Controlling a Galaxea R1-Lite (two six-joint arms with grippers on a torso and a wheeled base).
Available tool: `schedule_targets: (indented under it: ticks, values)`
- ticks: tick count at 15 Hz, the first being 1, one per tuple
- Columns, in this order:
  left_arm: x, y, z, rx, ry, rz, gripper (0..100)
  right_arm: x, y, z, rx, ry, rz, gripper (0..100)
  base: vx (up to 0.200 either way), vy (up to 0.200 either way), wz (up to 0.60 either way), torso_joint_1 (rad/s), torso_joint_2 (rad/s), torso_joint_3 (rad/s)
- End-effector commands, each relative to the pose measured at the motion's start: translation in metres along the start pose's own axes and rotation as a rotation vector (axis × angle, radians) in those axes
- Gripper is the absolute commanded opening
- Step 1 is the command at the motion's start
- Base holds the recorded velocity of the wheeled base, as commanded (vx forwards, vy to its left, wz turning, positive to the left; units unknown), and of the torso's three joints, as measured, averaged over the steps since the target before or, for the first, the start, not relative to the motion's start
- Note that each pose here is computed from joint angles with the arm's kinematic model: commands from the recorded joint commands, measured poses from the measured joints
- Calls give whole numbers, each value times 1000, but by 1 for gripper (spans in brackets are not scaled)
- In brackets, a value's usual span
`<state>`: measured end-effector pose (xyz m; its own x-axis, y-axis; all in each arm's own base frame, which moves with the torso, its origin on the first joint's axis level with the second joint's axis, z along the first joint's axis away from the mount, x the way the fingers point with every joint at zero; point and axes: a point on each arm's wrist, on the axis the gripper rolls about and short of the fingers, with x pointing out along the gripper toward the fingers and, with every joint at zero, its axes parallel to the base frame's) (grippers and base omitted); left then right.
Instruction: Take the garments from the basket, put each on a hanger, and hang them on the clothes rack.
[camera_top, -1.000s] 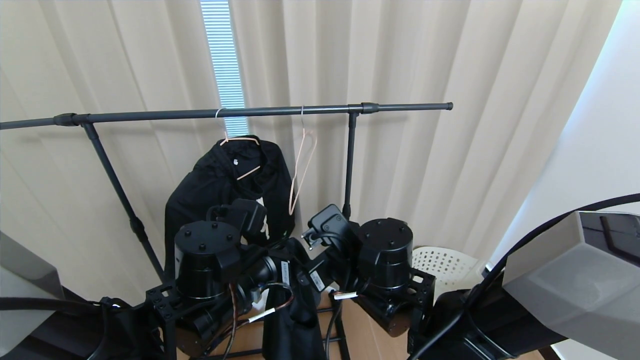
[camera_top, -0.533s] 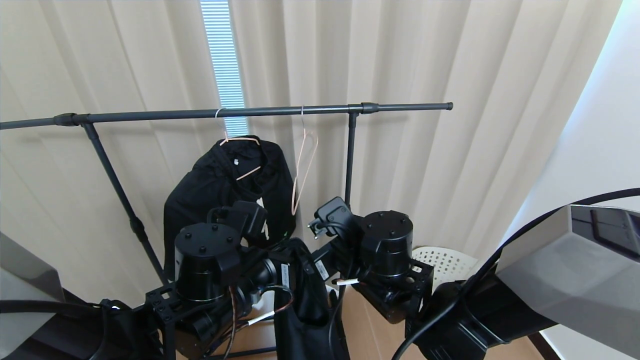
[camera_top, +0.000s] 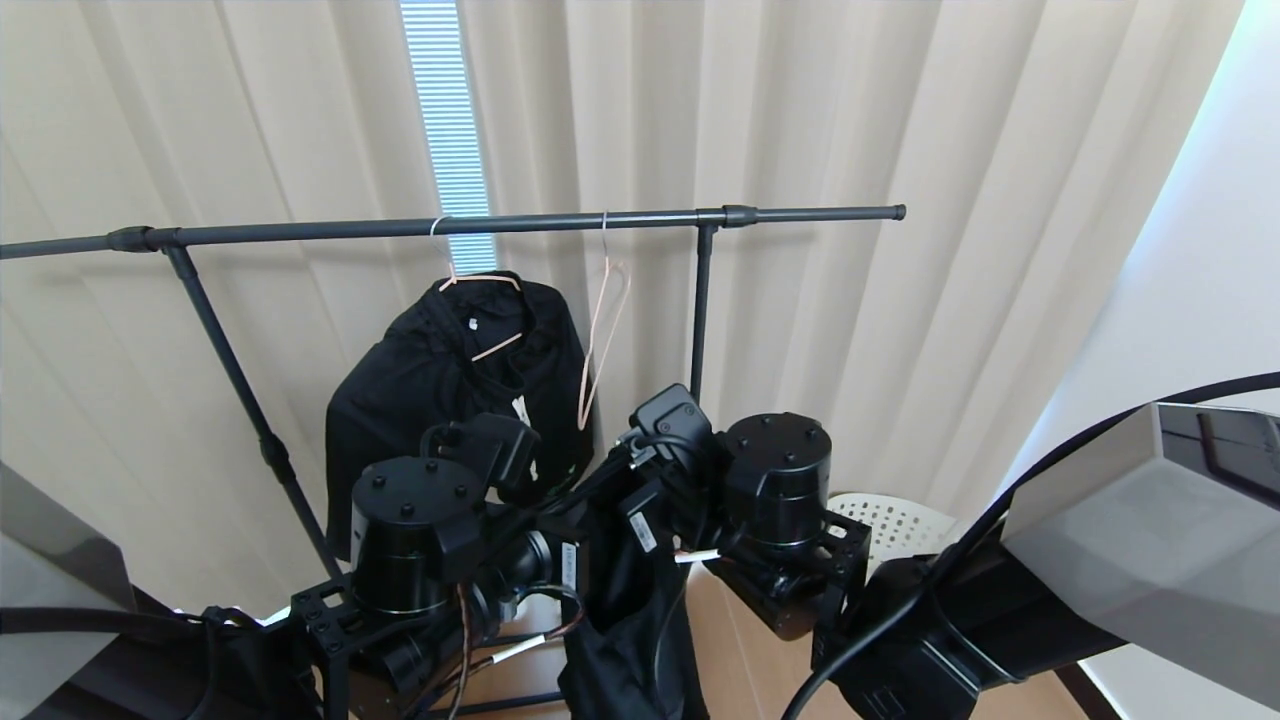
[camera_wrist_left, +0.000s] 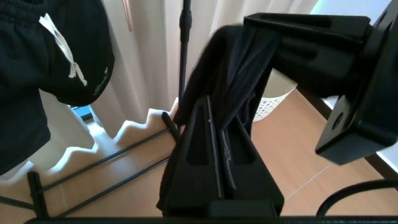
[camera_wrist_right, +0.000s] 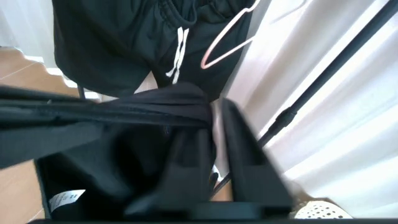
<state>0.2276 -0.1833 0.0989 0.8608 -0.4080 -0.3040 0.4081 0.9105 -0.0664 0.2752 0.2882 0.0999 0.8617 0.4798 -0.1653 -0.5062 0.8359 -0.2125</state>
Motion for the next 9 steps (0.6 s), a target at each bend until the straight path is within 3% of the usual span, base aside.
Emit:
schedule_targets:
  ticks: [1, 4, 5, 9]
  values:
    - [3, 0, -5, 7, 17, 3, 0, -7, -1, 9, 4, -20, -2, 0, 0, 0, 0, 0, 0, 0]
    - [4, 0, -8, 12, 29, 4, 0, -17, 6, 17, -3, -31, 19, 0, 0, 0, 0, 0, 0, 0]
    - [5, 0, -8, 12, 30, 4, 100, -19, 9, 18, -8, -26, 26, 0, 0, 0, 0, 0, 0, 0]
    - [-1, 0, -18, 16, 65, -65, 100, -16, 7, 28, -4, -28, -21, 0, 0, 0, 0, 0, 0, 0]
